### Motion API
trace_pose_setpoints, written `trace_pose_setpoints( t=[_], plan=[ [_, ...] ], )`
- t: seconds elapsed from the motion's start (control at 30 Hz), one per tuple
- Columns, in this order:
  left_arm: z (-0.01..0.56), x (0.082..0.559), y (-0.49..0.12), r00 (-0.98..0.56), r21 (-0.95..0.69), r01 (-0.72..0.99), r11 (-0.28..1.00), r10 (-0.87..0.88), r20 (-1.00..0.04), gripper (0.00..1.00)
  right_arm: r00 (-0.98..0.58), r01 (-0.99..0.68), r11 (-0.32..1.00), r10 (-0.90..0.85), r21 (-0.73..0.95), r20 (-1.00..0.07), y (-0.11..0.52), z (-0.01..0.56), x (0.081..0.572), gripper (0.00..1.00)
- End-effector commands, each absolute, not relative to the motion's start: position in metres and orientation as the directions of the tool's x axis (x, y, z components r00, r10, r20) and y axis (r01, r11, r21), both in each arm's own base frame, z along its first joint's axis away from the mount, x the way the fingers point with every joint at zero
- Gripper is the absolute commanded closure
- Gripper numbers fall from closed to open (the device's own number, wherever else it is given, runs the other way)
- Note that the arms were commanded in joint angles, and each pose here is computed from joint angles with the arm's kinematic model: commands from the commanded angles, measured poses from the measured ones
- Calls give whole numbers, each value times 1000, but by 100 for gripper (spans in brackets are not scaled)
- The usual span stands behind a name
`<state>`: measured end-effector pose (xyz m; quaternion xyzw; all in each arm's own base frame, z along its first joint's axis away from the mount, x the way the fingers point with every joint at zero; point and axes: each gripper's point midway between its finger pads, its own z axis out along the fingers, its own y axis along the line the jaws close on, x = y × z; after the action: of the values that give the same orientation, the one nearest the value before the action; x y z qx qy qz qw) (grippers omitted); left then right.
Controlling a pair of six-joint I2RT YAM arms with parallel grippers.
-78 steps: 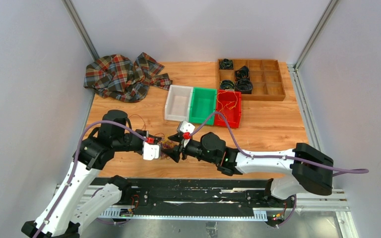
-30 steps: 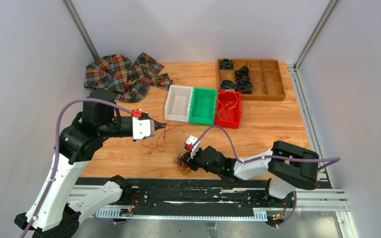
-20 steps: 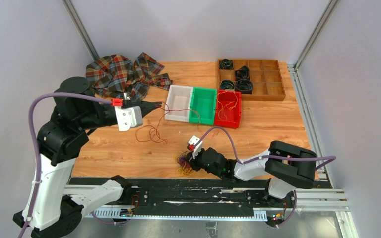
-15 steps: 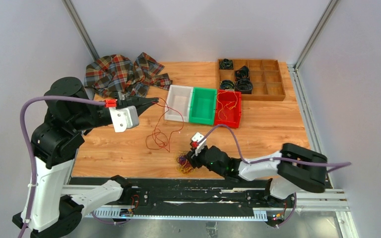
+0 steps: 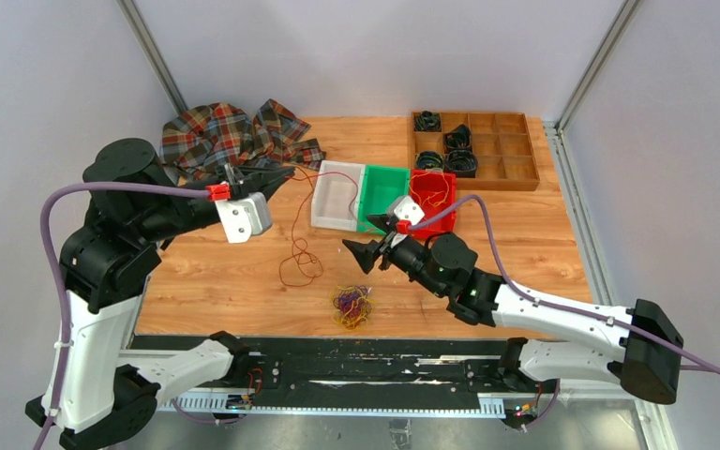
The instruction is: Untangle the cables
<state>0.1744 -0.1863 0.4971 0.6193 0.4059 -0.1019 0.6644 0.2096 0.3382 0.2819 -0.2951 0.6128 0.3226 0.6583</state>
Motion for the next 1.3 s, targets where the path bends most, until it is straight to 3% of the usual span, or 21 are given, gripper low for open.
trace_pose_setpoints(
  t=[0.0, 0.33, 0.67, 0.97, 1.07, 1.23, 1.27],
  plan=[
    [527, 187, -171, 708, 830, 484, 277, 434, -558, 100, 66, -836, 546, -8, -60, -998, 347, 281, 204, 32],
    [604, 201, -158, 794, 875, 211, 435, 446, -413, 100, 11, -916, 401, -27, -21, -1000, 410, 258, 203, 31],
    [617, 199, -155, 804, 879, 178, 442, 450, -389, 99, 24, -935, 348, -136, -70, -990, 463, 214, 225, 26],
    [622, 188, -148, 809, 883, 156, 442, 456, -371, 100, -19, -916, 384, -324, -113, -946, 484, 137, 251, 31],
    [619, 186, -146, 803, 883, 162, 441, 461, -378, 100, -21, -915, 385, -334, -116, -942, 489, 129, 255, 46],
    [602, 183, -142, 784, 885, 192, 424, 477, -398, 100, 9, -878, 462, -235, -120, -972, 484, 178, 280, 96],
    [598, 182, -141, 779, 886, 197, 420, 482, -402, 100, 11, -872, 477, -205, -109, -979, 480, 192, 285, 99]
  ],
)
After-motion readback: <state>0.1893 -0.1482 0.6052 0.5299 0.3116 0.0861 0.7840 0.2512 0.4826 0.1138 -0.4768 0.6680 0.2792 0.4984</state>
